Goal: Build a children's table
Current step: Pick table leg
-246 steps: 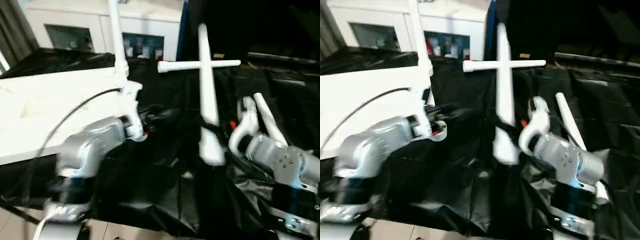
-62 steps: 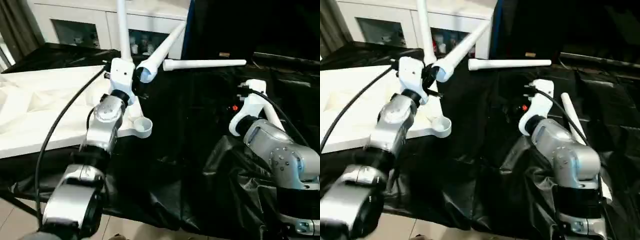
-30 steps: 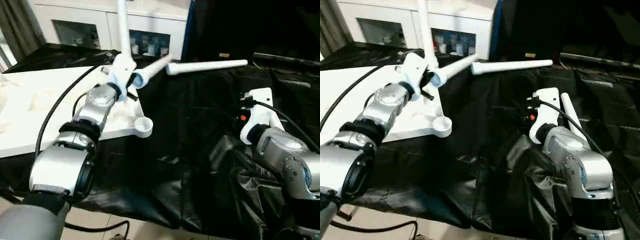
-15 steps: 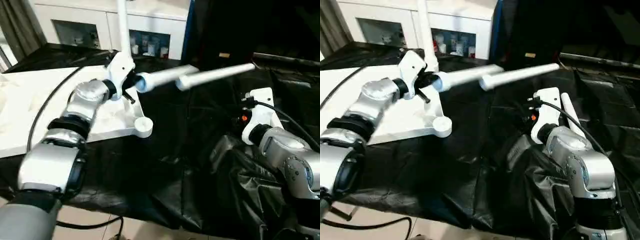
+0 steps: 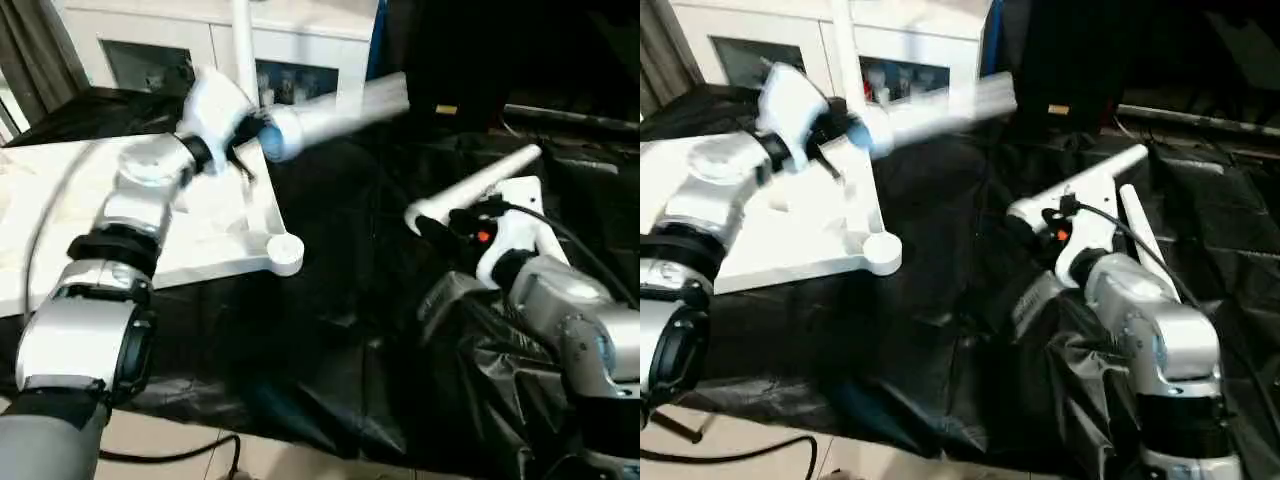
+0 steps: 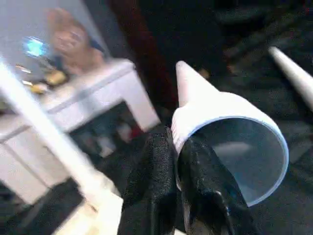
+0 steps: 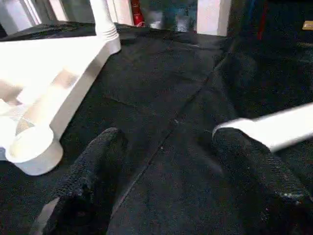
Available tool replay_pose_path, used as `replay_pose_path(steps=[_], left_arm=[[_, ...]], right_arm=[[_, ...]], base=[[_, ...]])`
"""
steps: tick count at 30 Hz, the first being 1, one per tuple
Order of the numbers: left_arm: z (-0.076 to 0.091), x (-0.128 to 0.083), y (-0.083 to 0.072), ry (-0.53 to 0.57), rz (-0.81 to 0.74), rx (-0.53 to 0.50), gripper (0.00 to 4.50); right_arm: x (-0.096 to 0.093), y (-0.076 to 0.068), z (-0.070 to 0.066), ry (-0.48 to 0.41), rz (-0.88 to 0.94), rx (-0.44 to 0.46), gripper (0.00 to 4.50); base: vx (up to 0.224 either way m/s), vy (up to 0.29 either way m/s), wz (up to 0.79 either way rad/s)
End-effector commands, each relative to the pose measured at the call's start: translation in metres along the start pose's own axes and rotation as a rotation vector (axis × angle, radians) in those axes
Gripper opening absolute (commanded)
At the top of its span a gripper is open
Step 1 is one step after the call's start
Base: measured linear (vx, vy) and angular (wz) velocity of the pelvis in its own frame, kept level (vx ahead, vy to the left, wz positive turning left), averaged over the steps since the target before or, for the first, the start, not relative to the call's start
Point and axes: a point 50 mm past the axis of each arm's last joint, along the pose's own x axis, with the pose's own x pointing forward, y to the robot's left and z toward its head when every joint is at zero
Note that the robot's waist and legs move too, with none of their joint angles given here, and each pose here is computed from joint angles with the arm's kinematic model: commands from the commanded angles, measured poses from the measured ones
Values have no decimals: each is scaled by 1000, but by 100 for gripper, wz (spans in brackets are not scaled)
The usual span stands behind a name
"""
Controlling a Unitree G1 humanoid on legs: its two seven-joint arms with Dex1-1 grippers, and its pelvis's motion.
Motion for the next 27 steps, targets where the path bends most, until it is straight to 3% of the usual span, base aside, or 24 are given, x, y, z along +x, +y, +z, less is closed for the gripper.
replay_pose_path(steps=[1, 3, 6, 9, 10, 11, 12, 21, 27], left_arm=[[10, 0, 2, -115, 128, -46, 3], [13, 2, -6, -192, 180, -98, 0], [14, 3, -16, -227, 178, -119, 0], [14, 6, -43, -284, 112, -147, 0], [14, 6, -43, -284, 112, -147, 0], [15, 7, -57, -317, 91, -173, 0], [15, 7, -63, -332, 88, -194, 0], [22, 3, -90, -426, -9, -367, 0], [25, -2, -104, -459, -100, -435, 0]], right_arm=[[2, -4, 9, -62, -41, 87, 319], [6, -1, 12, -99, -25, 238, 354], [9, 5, 13, -111, 24, 314, 371], [15, 19, 21, -150, 156, 469, 401], [15, 19, 21, -150, 156, 469, 409], [17, 27, 27, -175, 264, 571, 421], [17, 30, 29, -181, 306, 607, 433], [15, 34, 39, -236, 438, 812, 448], [12, 27, 47, -287, 474, 912, 448]], base=[[0, 0, 0], [0, 0, 0], [0, 0, 0], [0, 0, 0], [0, 0, 0], [0, 0, 0], [0, 0, 0], [0, 0, 0], [0, 0, 0]])
